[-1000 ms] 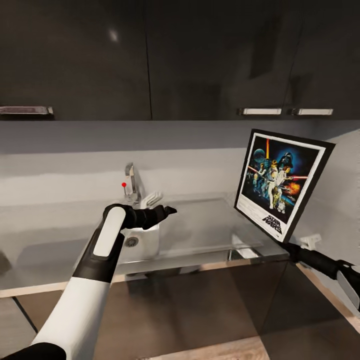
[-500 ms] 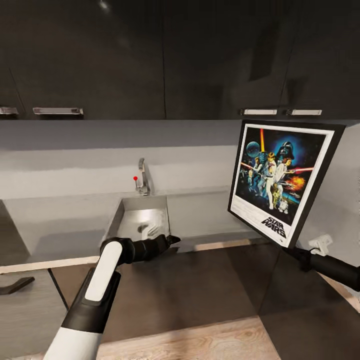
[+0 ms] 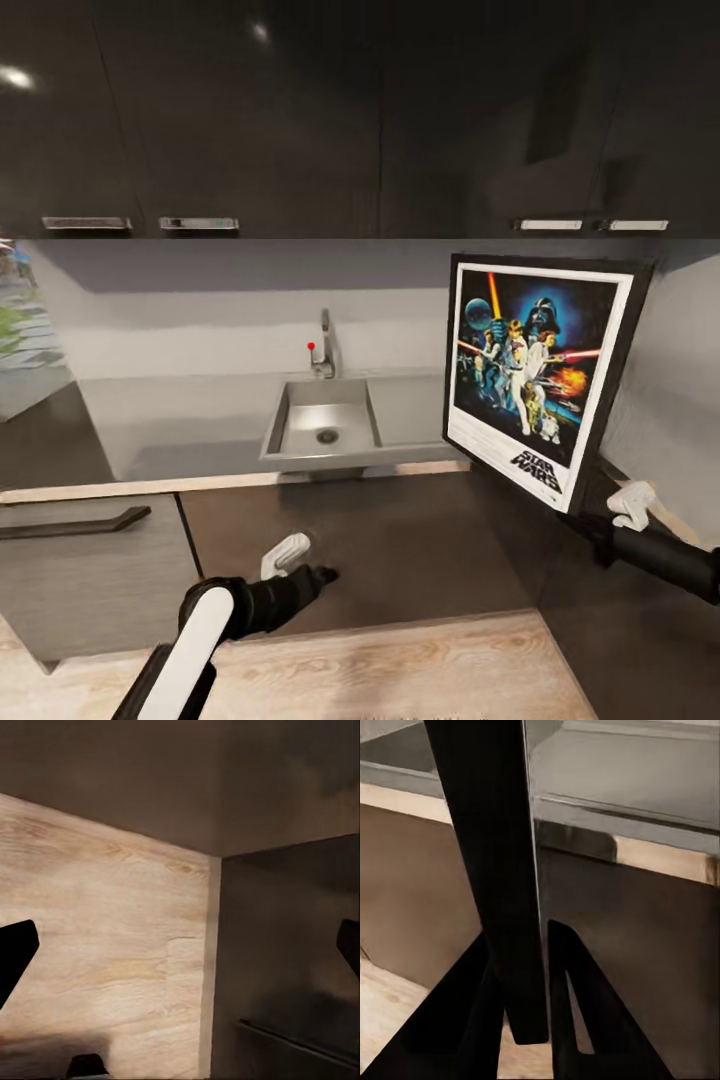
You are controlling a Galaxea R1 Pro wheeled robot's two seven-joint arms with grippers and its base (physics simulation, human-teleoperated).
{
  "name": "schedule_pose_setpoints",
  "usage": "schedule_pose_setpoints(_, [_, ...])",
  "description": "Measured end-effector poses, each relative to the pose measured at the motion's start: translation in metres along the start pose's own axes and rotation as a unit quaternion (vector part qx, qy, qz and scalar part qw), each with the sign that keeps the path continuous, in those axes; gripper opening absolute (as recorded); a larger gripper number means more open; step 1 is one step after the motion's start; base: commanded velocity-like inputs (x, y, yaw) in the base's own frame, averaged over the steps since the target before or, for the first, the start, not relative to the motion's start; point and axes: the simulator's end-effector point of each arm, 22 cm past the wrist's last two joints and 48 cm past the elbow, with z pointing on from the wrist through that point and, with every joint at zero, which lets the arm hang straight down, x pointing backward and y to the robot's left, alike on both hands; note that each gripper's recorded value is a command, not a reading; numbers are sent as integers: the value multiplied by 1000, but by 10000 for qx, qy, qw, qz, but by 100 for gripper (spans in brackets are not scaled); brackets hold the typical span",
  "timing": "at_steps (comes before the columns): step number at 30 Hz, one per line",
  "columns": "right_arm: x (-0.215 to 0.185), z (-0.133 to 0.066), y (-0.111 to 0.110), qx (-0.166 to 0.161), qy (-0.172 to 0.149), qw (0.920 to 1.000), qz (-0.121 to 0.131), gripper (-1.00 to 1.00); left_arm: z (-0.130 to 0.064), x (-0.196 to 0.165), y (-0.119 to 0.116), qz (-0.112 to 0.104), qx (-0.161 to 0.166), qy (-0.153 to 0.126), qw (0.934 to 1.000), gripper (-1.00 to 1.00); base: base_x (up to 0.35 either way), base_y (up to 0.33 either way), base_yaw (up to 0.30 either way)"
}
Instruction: Pick up the poster from the kitchen countertop and hang it on one of the wall nails in the kitchen.
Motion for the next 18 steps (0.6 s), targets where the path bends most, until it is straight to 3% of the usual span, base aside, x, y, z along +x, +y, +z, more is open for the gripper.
schedule_pose_setpoints(3, [15, 9, 7, 60, 224, 9997, -54, -100, 10, 6, 41, -59, -506, -43, 9987, 100, -263, 226, 286])
schedule_pose_setpoints(6, [20, 26, 32, -38, 315, 9993, 190, -100, 23, 19, 85, -252, -988, -3, 9948, 100, -217, 244, 292])
schedule_pose_setpoints(8, [19, 34, 48, -121, 355, 9990, 234, -100, 26, 24, 100, -314, -1115, 31, 9933, 100, -183, 258, 294])
schedule_pose_setpoints(10, [16, 53, 86, -345, 468, 9981, 195, -100, 29, 27, 123, -399, -1247, 32, 9914, 100, -164, 267, 295])
schedule_pose_setpoints(13, [11, 69, 117, -537, 552, 9969, 189, -100, 32, 35, 151, -551, -1424, 61, 9883, 100, -156, 270, 295])
schedule_pose_setpoints(15, [4, 76, 132, -636, 577, 9961, 217, -100, 31, 38, 178, -739, -1540, 50, 9853, 100, -148, 272, 295])
schedule_pose_setpoints(18, [-13, 83, 136, -670, 529, 9961, 222, -100, 25, 28, 199, -1046, -1531, -99, 9826, 100, -145, 273, 296])
